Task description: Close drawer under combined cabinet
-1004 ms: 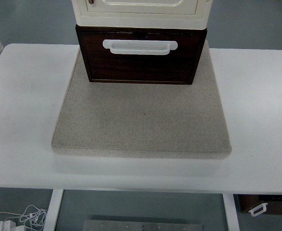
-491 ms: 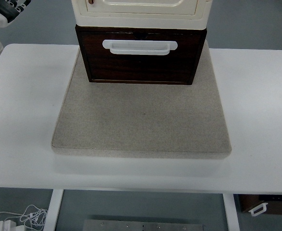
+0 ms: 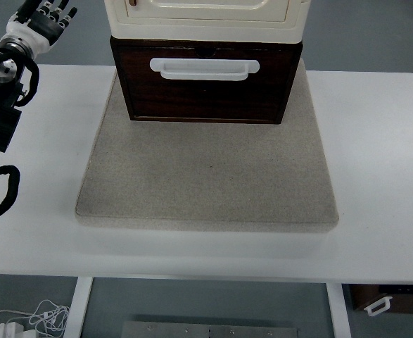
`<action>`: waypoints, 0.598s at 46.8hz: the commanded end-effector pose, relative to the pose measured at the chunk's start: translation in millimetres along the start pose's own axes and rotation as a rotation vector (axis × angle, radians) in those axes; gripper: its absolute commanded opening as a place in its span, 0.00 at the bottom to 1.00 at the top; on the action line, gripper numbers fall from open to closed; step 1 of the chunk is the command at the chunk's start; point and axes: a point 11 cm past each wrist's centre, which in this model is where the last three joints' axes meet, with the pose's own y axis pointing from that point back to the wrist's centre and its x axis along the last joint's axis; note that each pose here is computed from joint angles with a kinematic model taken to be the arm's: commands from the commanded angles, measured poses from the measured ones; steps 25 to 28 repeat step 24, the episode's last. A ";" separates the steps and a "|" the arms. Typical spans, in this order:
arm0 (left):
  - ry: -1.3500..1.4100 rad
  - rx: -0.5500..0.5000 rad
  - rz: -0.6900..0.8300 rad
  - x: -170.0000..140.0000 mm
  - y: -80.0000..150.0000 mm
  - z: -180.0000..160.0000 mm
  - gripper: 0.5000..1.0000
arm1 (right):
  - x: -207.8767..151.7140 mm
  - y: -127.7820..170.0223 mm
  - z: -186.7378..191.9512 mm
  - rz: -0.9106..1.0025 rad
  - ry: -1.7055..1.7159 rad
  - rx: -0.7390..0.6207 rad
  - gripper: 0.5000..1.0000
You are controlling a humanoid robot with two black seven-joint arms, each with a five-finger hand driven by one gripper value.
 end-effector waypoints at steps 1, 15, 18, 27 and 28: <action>0.000 -0.026 0.000 -0.4 -0.3 0.4 1.00 | -0.1 0.1 2.2 0.000 -0.002 -0.004 0.90; 0.018 -0.019 -0.003 0.4 -0.9 -20.2 1.00 | -0.5 0.0 0.2 -0.004 -0.007 0.000 0.90; 0.022 -0.018 -0.002 -0.3 -1.3 -23.8 1.00 | -0.7 0.0 0.0 -0.006 -0.011 0.000 0.90; 0.025 -0.006 -0.009 -4.4 -2.2 -33.6 1.00 | -0.7 0.0 0.4 -0.006 -0.005 -0.002 0.90; 0.025 -0.006 -0.009 -4.4 -2.2 -33.6 1.00 | -0.7 0.0 0.4 -0.006 -0.005 -0.002 0.90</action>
